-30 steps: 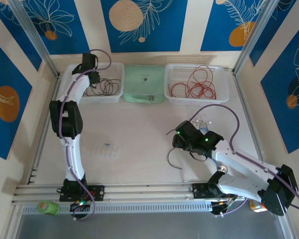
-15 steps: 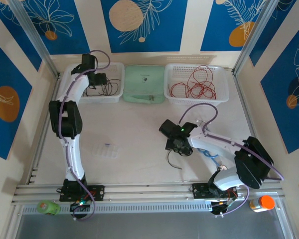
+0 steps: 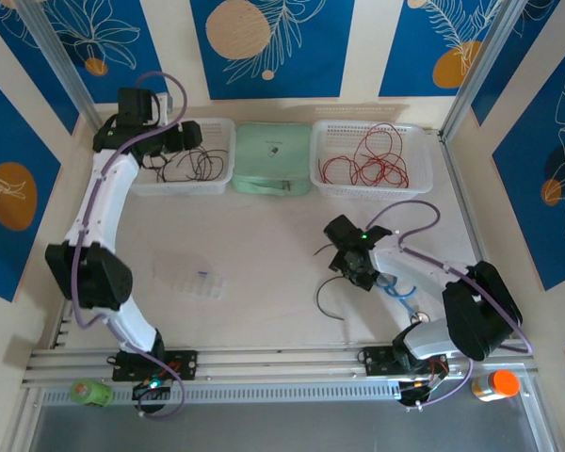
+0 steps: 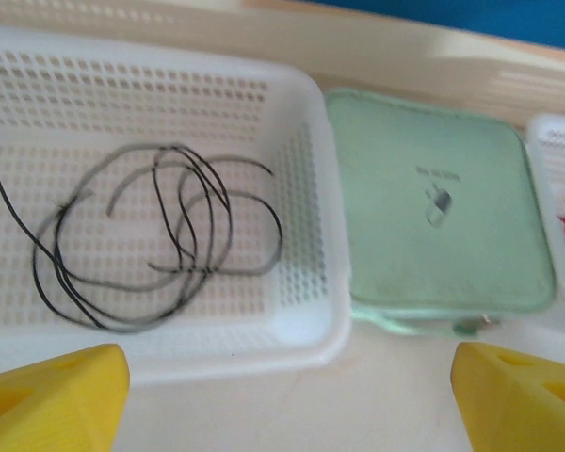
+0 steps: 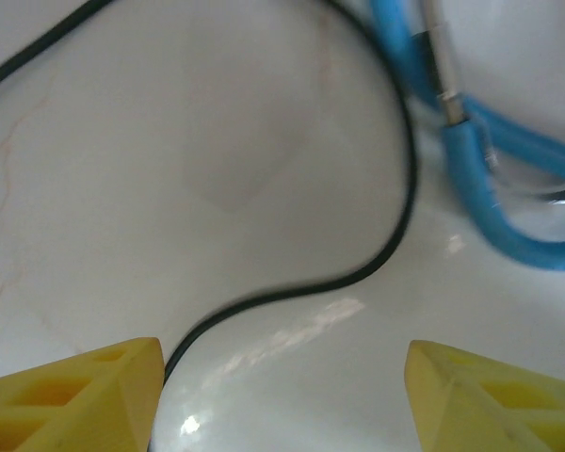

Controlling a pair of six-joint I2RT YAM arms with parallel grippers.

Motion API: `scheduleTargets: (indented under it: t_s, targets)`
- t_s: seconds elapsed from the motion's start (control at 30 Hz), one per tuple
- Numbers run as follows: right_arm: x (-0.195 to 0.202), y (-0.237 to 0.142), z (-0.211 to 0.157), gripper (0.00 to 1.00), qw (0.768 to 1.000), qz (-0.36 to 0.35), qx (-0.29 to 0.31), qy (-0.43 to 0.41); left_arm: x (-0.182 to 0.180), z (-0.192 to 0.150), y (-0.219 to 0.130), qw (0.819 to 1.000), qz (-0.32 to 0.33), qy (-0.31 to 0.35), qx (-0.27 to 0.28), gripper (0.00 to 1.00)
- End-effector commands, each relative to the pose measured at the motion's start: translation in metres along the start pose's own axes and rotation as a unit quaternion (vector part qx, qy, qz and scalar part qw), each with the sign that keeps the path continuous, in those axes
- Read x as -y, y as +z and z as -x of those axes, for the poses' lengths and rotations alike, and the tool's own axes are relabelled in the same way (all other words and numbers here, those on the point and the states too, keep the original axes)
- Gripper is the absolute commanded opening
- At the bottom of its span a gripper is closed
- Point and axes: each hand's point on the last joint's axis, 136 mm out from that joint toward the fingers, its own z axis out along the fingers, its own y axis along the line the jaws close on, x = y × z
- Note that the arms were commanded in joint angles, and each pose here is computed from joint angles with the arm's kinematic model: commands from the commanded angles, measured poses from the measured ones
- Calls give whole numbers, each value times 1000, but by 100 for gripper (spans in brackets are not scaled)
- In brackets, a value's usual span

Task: Untangle the cables

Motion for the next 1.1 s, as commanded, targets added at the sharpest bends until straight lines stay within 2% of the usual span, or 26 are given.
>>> scheduleTargets:
  t_s: [0.0,0.27,0.5,0.6,0.9,1.07]
  targets:
    - [0,4,-3,69,999,24,-18,40,7,-34,1,999,-18,-14,-32,88]
    - [0,26,-10,68,996,14,-35,81,0,-61,-6,999,-8,-16,-41,87]
    - [-5,47,-9,62,995,-2,-41,88,-10,-63,1,998,16,15,-54,86]
    - [-3,53,-13,52,995,-9,-46,87,-10,-62,1,998,18,22,-56,86]
    - [-21,68,-22,0,996,-4,-72,47,-13,-68,-10,997,32,28,-61,85]
    - [-34,69,-28,0,997,10,-78,8,-17,-71,-26,997,47,27,-53,85]
